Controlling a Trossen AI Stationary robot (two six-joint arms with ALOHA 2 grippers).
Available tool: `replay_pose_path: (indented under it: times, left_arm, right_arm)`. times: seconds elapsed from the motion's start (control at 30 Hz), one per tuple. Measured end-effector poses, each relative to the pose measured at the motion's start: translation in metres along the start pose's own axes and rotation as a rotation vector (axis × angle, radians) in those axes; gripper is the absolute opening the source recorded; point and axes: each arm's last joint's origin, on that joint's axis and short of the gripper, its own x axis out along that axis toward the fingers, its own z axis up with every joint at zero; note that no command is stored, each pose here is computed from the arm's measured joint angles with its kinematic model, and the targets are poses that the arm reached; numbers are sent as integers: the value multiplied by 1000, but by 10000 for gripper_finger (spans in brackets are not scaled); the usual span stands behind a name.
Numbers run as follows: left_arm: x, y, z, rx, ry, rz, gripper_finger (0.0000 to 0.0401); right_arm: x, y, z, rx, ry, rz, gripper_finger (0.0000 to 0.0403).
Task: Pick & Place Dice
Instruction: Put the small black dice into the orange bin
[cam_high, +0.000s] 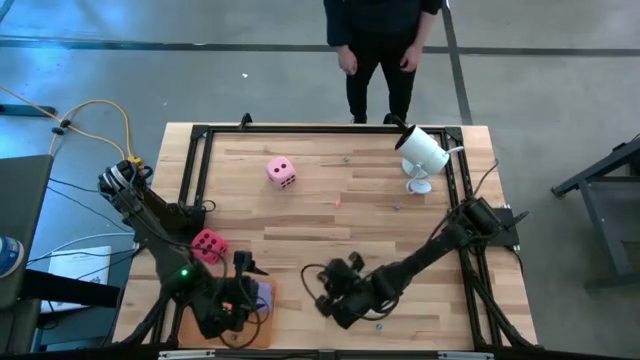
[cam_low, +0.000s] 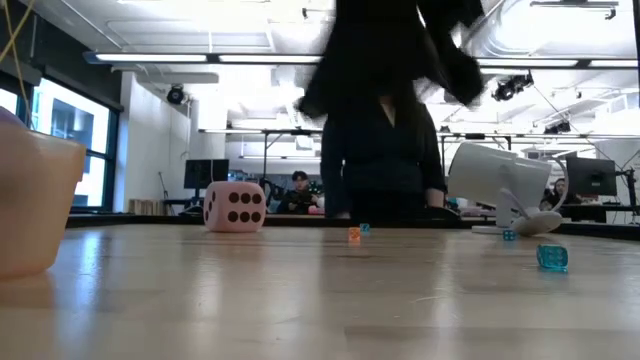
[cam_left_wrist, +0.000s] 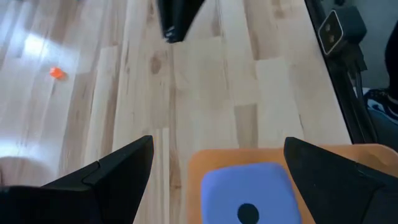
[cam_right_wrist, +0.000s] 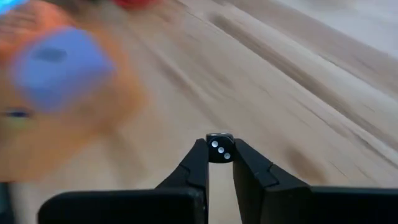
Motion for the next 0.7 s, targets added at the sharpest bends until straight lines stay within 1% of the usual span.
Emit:
replay_pose_path:
  times: [0.07,0.17,0.23,0.37,0.47,0.57,0.7]
  left_arm:
    - [1,1,1,-3,6,-5,349]
    - [1,1,1,18,2,-3,349]
    - [2,2,2,18,-4,7,349]
    - [3,2,6,-22,-36,6,349]
    - [4,0,10,-20,-69,-9,349]
    - [5,0,11,-23,-74,-12,349]
    - [7,1,17,-56,-114,-16,349]
  right_arm:
    - [-9,15,5,-31,-37,78,29]
    - [-23,32,5,-85,-93,178,29]
    - [-31,41,2,-131,-125,232,29]
    - [-43,53,1,-155,-185,329,30]
    - [-44,56,4,-163,-206,360,31]
    - [-44,57,5,-163,-202,374,30]
    - [-44,57,4,-166,-184,392,30]
